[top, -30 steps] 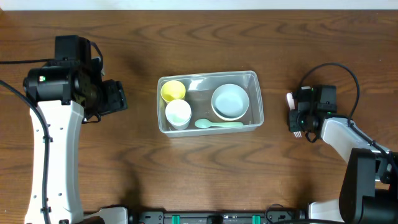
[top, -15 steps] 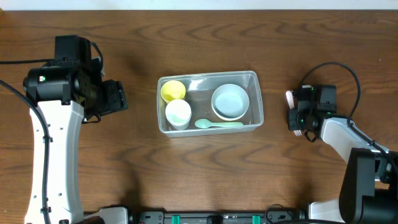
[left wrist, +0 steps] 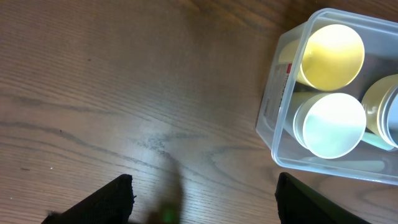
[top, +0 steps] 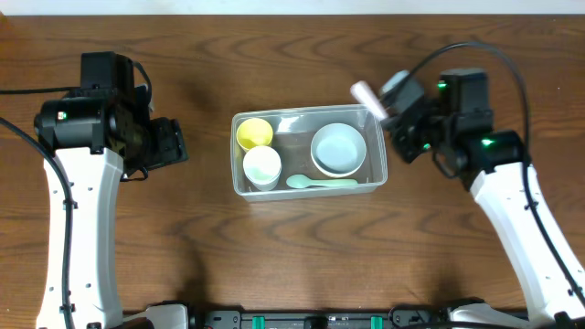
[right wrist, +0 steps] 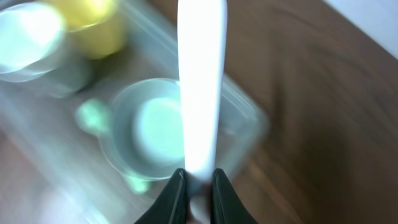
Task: Pack container
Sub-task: 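Carry the fork into the container and release it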
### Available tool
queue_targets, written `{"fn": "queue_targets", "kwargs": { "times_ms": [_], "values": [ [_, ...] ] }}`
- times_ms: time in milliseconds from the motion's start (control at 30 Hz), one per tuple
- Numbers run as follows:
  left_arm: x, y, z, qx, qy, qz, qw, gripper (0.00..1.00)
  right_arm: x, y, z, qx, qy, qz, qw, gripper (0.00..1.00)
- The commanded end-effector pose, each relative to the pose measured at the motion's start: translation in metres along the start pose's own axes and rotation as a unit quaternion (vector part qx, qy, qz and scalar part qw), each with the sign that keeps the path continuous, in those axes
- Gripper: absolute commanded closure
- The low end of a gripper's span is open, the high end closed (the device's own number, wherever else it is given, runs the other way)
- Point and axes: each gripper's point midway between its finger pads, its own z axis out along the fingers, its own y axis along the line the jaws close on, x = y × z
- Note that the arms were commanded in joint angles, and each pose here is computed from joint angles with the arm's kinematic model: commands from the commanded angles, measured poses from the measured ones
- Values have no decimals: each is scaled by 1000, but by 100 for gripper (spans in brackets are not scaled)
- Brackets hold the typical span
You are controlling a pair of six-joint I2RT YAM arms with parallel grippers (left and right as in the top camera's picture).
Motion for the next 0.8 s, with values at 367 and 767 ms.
{"fn": "queue_targets", "kwargs": {
  "times_ms": [367, 767],
  "values": [
    [2, 2, 2, -4, 6, -3, 1000, 26, 37, 102, 56, -184, 87, -233, 951, 99],
    [2, 2, 2, -4, 6, -3, 1000, 26, 42, 100, 75, -189, 96, -224, 951, 77]
  ]
}}
